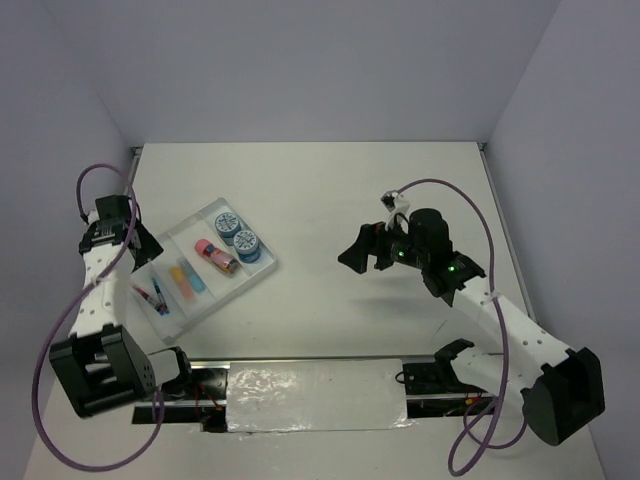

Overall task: Sort the stationery into containers
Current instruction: Reset both arms

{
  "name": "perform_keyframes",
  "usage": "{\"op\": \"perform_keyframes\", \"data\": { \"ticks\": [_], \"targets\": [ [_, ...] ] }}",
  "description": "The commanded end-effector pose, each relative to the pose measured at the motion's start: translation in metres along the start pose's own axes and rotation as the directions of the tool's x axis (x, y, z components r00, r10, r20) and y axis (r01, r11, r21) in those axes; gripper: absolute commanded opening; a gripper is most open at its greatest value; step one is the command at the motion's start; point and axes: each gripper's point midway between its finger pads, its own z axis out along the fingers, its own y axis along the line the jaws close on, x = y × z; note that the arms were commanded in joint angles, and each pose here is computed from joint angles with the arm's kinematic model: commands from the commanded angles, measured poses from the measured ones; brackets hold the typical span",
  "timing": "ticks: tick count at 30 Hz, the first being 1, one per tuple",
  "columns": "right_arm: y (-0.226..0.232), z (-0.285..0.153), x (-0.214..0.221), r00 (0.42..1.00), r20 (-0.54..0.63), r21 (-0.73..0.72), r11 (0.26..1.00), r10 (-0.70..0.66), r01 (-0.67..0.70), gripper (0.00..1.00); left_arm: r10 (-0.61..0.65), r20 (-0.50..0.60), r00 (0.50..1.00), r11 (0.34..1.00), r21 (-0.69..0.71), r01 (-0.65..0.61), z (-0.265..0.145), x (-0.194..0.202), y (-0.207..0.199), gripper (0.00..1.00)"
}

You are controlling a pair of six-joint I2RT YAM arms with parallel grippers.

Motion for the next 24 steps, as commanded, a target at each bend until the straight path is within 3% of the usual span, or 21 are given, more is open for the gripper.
{"op": "perform_keyframes", "data": {
  "ticks": [1,3,6,8,10,12,15,16,18,21,24],
  "targets": [
    [0.016,-0.038,-0.04,0.984,0.129,0.052,0.992,-0.12,0.114,1.0,-0.03,0.162,0.986,0.947,0.321,-0.024,-0.059,-0.021,-0.042,0.99],
    [0.015,-0.061,-0.053,0.976,0.166,0.141,0.983,-0.143,0.121,1.0,-0.018,0.215,0.976,0.868,0.487,-0.091,-0.103,-0.02,-0.07,0.99],
    [0.03,-0.114,-0.083,0.941,0.276,0.231,0.964,-0.195,0.132,1.0,-0.068,0.309,0.949,0.818,0.561,-0.124,-0.178,-0.029,-0.059,0.99],
    [0.05,-0.158,-0.1,0.906,0.36,0.254,0.958,-0.223,0.135,1.0,-0.091,0.333,0.938,0.799,0.587,-0.131,-0.212,-0.026,-0.041,0.99],
    [0.071,-0.204,-0.118,0.849,0.47,0.265,0.956,-0.241,0.124,1.0,-0.15,0.4,0.904,0.784,0.606,-0.138,-0.254,-0.03,-0.014,0.99],
    [0.083,-0.237,-0.114,0.826,0.508,0.265,0.957,-0.243,0.118,1.0,-0.209,0.477,0.854,0.767,0.621,-0.159,-0.289,-0.03,0.012,0.99],
    [0.105,-0.292,-0.11,0.776,0.564,0.273,0.951,-0.281,0.146,1.0,-0.245,0.55,0.799,0.736,0.641,-0.216,-0.313,-0.009,0.038,0.99],
    [0.103,-0.299,-0.1,0.788,0.546,0.284,0.947,-0.286,0.148,1.0,-0.238,0.542,0.806,0.736,0.642,-0.215,-0.307,0.001,0.042,0.99],
    [0.107,-0.326,-0.095,0.754,0.572,0.316,0.935,-0.321,0.158,1.0,-0.281,0.546,0.789,0.742,0.645,-0.182,-0.298,0.016,0.056,0.99],
    [0.101,-0.343,-0.073,0.764,0.544,0.352,0.921,-0.346,0.166,1.0,-0.206,0.516,0.831,0.756,0.624,-0.2,-0.259,0.04,0.046,0.99],
    [0.094,-0.355,-0.06,0.767,0.526,0.393,0.905,-0.367,0.163,1.0,-0.193,0.518,0.833,0.735,0.639,-0.227,-0.254,0.047,0.042,0.99]
  ]
}}
